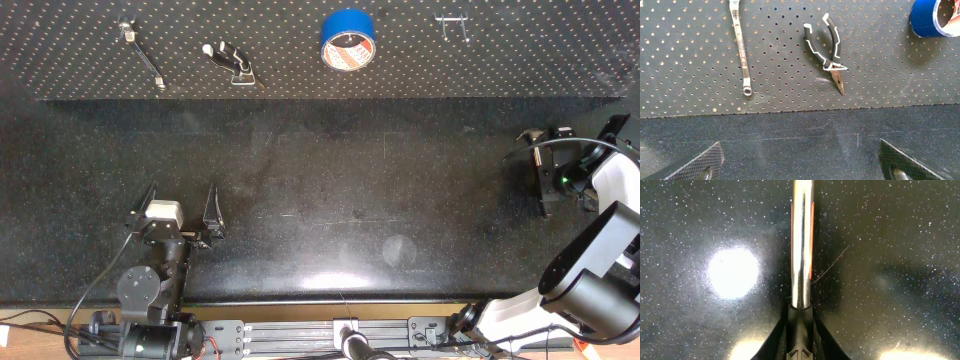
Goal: Place Tools Onto Pegboard
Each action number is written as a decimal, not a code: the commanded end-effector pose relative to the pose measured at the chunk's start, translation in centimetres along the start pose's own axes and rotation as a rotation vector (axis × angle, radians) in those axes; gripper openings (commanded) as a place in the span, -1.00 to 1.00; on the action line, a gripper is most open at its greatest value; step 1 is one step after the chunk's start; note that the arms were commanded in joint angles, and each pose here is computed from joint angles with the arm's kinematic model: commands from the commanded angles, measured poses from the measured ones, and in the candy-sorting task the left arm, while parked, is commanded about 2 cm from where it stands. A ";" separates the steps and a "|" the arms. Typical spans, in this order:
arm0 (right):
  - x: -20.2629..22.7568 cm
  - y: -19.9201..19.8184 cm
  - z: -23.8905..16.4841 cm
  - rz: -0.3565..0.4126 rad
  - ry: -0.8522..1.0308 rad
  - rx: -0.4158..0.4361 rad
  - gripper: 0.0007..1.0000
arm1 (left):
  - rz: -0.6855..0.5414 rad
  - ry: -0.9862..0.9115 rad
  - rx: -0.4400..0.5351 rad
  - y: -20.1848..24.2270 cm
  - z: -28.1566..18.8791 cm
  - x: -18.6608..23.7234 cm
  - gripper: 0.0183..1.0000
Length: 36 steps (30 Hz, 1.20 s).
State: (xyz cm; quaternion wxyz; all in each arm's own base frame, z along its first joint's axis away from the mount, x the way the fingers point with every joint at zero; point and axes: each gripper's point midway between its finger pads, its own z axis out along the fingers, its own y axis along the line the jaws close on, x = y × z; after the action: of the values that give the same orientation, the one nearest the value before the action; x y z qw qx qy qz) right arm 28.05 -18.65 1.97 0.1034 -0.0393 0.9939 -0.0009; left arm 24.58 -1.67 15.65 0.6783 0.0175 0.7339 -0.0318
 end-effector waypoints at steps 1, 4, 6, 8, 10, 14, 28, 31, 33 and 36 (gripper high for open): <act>0.3 0.7 0.7 -0.003 0.014 -0.035 -0.74 | 0.016 0.002 0.007 -0.1 0.0 0.1 0.99; 0.3 0.7 0.7 -0.002 0.014 -0.035 -0.77 | 0.016 0.002 0.007 -0.1 0.0 0.1 0.99; 0.3 0.7 0.7 -0.002 0.014 -0.035 -0.80 | 0.016 0.002 0.007 -0.1 0.0 0.1 0.99; 0.3 0.7 0.7 -0.003 0.014 -0.035 -0.83 | 0.016 0.002 0.007 -0.1 0.0 0.1 0.99; 0.3 0.7 0.7 -0.002 0.014 -0.035 -0.84 | 0.016 0.002 0.007 -0.1 0.0 0.1 0.99; 0.4 0.8 0.6 -0.002 0.017 -0.038 -0.85 | 0.016 0.002 0.007 -0.1 0.0 0.1 0.99; -6.9 15.0 -26.5 -0.195 -0.597 -0.102 -0.85 | 0.016 0.002 0.007 -0.1 0.0 0.1 0.99; -8.6 17.6 -28.1 -0.279 -0.622 -0.144 -0.85 | 0.016 0.002 0.007 -0.1 0.0 0.1 0.99; -9.6 18.8 -26.8 -0.312 -0.585 -0.186 -0.85 | 0.016 0.002 0.007 -0.1 0.0 0.1 0.99; -11.0 19.4 -24.9 -0.335 -0.550 -0.218 -0.85 | 0.016 0.002 0.007 -0.1 0.0 0.1 0.99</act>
State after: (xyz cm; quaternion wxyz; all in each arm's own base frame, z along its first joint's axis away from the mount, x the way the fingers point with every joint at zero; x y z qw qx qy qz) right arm 31.44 0.68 27.97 0.3531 -0.2065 0.9083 0.0879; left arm 24.58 -1.67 15.64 0.6781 0.0176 0.7341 -0.0316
